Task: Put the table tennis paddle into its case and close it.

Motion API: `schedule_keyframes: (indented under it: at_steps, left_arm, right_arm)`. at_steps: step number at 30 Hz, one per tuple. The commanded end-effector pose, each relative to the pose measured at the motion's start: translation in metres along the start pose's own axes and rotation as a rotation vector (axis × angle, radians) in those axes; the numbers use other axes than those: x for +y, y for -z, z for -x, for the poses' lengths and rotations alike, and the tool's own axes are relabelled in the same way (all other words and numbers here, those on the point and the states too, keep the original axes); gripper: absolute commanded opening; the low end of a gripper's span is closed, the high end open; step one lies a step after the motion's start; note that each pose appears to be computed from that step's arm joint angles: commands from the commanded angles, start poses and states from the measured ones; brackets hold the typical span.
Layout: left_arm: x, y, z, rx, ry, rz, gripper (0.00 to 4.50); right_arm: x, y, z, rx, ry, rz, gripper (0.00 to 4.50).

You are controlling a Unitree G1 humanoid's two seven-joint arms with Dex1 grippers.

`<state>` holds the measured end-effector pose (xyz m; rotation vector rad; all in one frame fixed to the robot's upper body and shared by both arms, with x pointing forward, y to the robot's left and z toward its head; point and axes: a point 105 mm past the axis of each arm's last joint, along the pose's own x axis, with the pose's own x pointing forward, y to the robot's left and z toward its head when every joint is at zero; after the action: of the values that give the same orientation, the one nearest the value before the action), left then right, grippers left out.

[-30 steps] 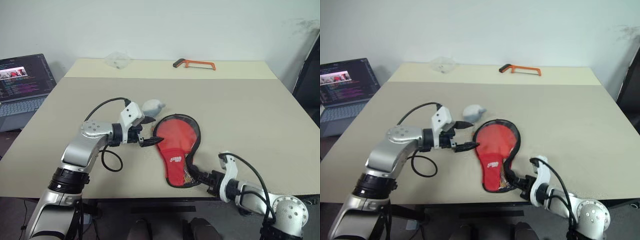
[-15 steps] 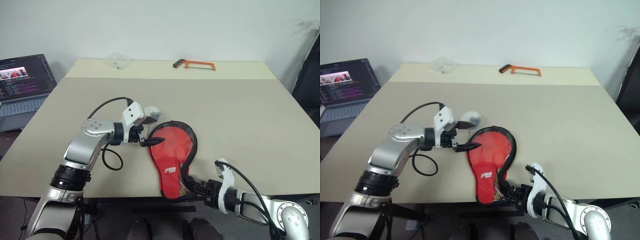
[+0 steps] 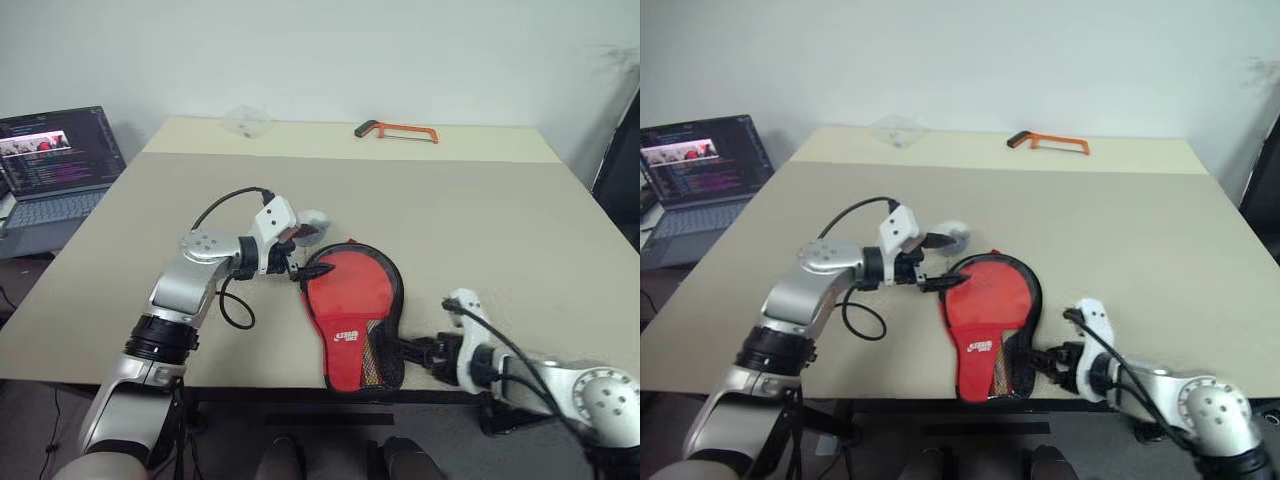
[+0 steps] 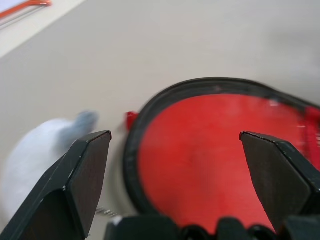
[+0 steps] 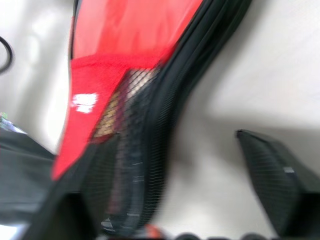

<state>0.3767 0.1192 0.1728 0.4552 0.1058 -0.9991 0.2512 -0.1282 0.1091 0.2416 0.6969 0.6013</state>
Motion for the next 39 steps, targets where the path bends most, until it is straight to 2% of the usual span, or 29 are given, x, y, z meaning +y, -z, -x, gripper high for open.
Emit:
schedule_keyframes:
  at_steps: [1, 5, 7, 10, 14, 20, 25, 29, 36, 39]
  left_arm:
    - [0.021, -0.016, 0.004, -0.043, -0.098, -0.042, 4.5]
    - [0.04, -0.018, 0.006, -0.047, -0.189, -0.014, 4.5]
    - [0.044, -0.017, 0.004, -0.033, -0.197, 0.004, 4.5]
    - [0.046, -0.014, -0.002, -0.006, -0.186, -0.003, 4.5]
    - [0.053, -0.012, -0.009, 0.017, -0.198, -0.003, 4.5]
    - [0.058, 0.009, -0.026, 0.076, -0.188, 0.025, 4.5]
    - [0.05, 0.028, -0.048, 0.128, -0.164, 0.088, 4.5]
    - [0.045, 0.051, -0.06, 0.249, -0.227, 0.068, 4.5]
    - [0.044, 0.057, -0.074, 0.338, -0.317, 0.04, 4.5]
    - [0.044, 0.051, -0.079, 0.332, -0.345, 0.025, 3.91]
  right_arm:
    - [0.008, -0.034, 0.015, -0.097, -0.052, 0.195, 4.48]
    - [0.026, -0.072, 0.001, -0.238, -0.06, 0.461, 4.48]
    - [0.038, -0.081, -0.019, -0.273, -0.058, 0.605, 4.48]
    - [0.05, -0.088, -0.05, -0.323, -0.051, 0.69, 4.48]
    - [0.049, -0.089, -0.087, -0.362, 0.004, 0.679, 4.48]
    - [0.039, -0.061, -0.123, -0.299, 0.024, 0.622, 4.48]
    - [0.031, -0.045, -0.132, -0.247, 0.049, 0.572, 4.48]
    - [0.029, -0.04, -0.13, -0.239, 0.06, 0.569, 4.48]
    - [0.029, -0.041, -0.128, -0.244, 0.078, 0.553, 4.48]
    - [0.027, -0.04, -0.128, -0.232, 0.096, 0.545, 4.5]
